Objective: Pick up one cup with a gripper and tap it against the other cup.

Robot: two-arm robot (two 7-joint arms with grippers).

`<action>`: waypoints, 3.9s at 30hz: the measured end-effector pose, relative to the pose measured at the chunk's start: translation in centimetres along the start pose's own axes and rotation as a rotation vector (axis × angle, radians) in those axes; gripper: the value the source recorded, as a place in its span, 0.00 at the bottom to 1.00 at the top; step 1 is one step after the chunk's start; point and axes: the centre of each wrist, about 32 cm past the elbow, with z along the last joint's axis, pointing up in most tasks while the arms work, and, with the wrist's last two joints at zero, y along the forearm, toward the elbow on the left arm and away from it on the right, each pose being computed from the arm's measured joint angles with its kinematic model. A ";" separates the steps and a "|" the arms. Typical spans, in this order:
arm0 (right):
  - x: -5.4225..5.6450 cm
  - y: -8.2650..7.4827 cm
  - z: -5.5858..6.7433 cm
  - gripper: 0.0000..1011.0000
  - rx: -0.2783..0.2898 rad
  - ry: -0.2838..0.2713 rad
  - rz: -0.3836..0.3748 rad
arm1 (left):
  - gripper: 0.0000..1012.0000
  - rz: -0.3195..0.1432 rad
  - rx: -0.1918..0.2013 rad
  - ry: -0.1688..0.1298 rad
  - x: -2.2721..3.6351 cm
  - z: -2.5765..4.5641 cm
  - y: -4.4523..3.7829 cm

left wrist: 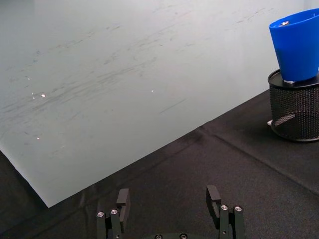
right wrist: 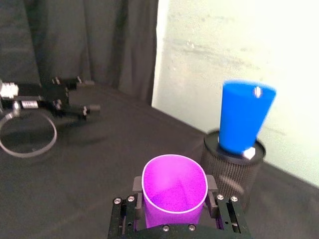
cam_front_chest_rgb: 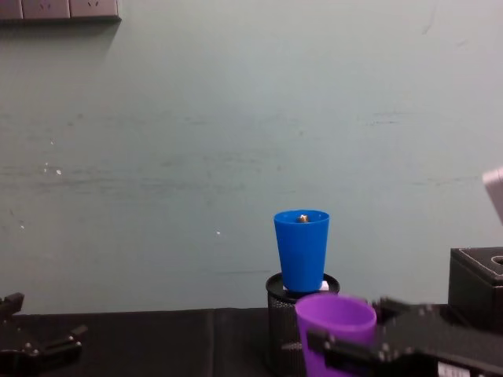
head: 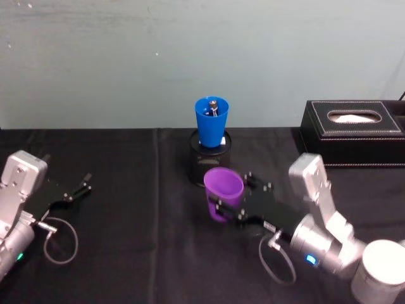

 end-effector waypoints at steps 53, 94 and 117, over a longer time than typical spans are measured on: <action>1.0 1.3 8.9 0.72 -0.018 -0.003 0.038 | 0.99 0.000 0.000 0.000 0.00 0.00 0.00; 1.0 1.3 8.8 0.72 -0.018 -0.003 0.038 | 0.99 0.000 0.000 0.000 0.00 0.00 0.00; 1.0 1.3 8.8 0.72 -0.018 -0.003 0.038 | 0.99 0.000 0.000 0.000 0.00 0.00 0.00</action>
